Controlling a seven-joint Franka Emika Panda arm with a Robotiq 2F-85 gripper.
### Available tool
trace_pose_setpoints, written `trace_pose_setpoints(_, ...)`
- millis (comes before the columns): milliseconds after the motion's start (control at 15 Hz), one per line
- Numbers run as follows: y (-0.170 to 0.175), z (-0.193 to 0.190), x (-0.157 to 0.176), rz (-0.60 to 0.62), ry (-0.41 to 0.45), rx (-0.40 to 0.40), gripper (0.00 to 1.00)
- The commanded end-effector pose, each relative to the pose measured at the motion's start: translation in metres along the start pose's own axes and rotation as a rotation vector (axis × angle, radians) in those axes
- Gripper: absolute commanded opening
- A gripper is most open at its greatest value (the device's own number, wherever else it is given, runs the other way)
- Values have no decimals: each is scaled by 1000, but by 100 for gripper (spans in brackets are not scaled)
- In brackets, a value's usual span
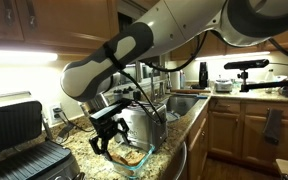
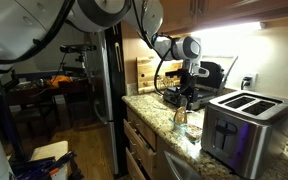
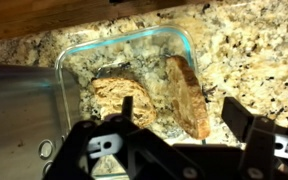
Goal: Put a slice of bread into the toaster
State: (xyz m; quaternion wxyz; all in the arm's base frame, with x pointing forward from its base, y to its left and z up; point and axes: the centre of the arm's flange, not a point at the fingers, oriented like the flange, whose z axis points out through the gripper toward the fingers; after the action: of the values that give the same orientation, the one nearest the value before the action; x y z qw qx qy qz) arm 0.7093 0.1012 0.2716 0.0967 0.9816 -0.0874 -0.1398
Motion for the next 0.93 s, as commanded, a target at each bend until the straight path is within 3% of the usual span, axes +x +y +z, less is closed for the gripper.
trace_pose_setpoints(0,-1,-3,3,14,-14,1,60)
trace_pose_setpoints(533,0,-4,3,15,-12,2,9)
trace_pose_setpoints(733,0,-5,3,15,-11,3,4)
trace_pose_setpoints(867,0,-5,2,14,-10,5,8)
